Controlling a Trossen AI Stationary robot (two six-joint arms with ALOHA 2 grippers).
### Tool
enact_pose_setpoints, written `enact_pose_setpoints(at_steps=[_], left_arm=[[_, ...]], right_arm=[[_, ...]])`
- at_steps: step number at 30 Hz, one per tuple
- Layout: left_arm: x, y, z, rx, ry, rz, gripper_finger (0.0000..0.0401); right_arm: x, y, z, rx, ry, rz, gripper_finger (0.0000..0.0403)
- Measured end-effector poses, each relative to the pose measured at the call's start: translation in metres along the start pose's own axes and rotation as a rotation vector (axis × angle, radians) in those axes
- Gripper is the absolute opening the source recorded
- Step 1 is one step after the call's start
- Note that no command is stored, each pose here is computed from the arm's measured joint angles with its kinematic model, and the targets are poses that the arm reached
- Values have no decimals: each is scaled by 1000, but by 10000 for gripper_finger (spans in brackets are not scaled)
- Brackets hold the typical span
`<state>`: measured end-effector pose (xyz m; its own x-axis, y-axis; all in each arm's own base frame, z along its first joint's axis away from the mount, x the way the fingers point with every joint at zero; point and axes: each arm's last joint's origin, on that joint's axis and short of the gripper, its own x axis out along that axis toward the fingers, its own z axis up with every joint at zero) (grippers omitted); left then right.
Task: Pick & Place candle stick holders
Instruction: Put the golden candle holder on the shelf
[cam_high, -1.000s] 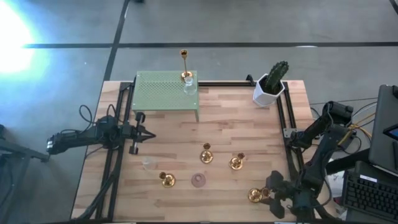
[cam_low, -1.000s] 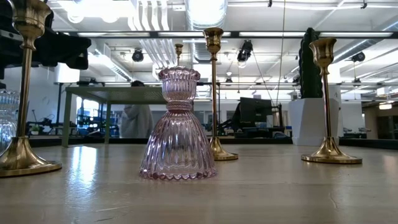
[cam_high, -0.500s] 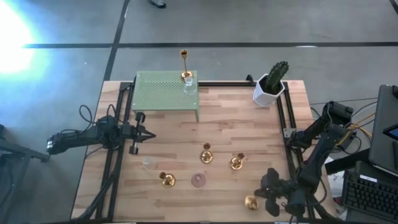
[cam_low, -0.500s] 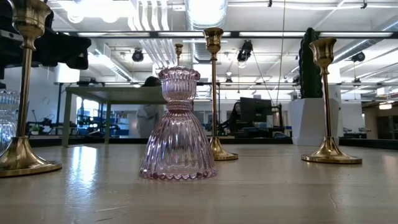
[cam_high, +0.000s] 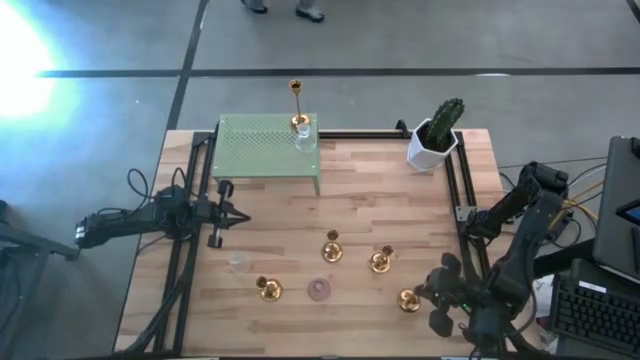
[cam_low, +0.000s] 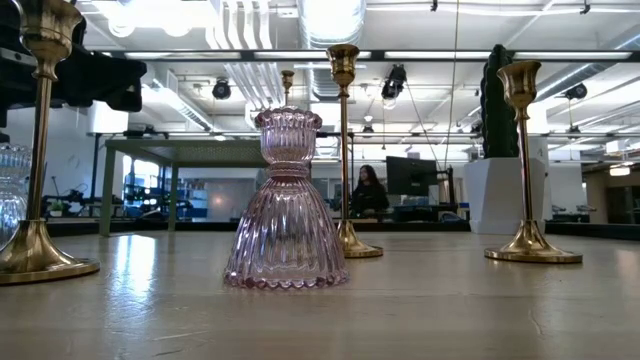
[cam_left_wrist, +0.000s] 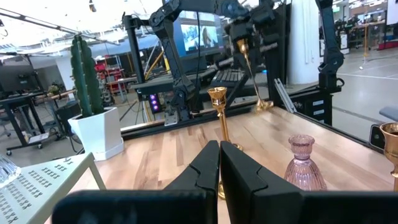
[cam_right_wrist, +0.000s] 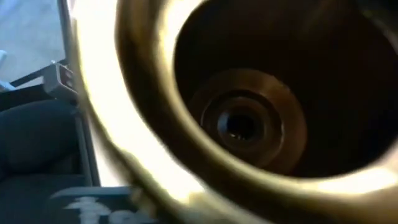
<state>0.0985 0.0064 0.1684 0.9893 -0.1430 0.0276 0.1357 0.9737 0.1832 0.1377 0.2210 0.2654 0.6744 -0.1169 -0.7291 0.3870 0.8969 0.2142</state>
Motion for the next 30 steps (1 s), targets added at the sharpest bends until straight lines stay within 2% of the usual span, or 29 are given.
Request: enact_pose_setpoints(at_steps=[6, 16, 26, 30], left_arm=[[0, 0, 0, 0, 0, 0, 19], [0, 0, 0, 7, 0, 0, 19], [0, 0, 0, 6, -3, 1, 19], [0, 1, 6, -6, -63, 10, 19]], right_arm=[[-23, 11, 43, -33, -69, 4, 11], [-36, 16, 115, -63, -150, 29, 11], [-53, -1, 194, -287, -191, 79, 11], [-49, -16, 219, -357, -174, 91, 11]])
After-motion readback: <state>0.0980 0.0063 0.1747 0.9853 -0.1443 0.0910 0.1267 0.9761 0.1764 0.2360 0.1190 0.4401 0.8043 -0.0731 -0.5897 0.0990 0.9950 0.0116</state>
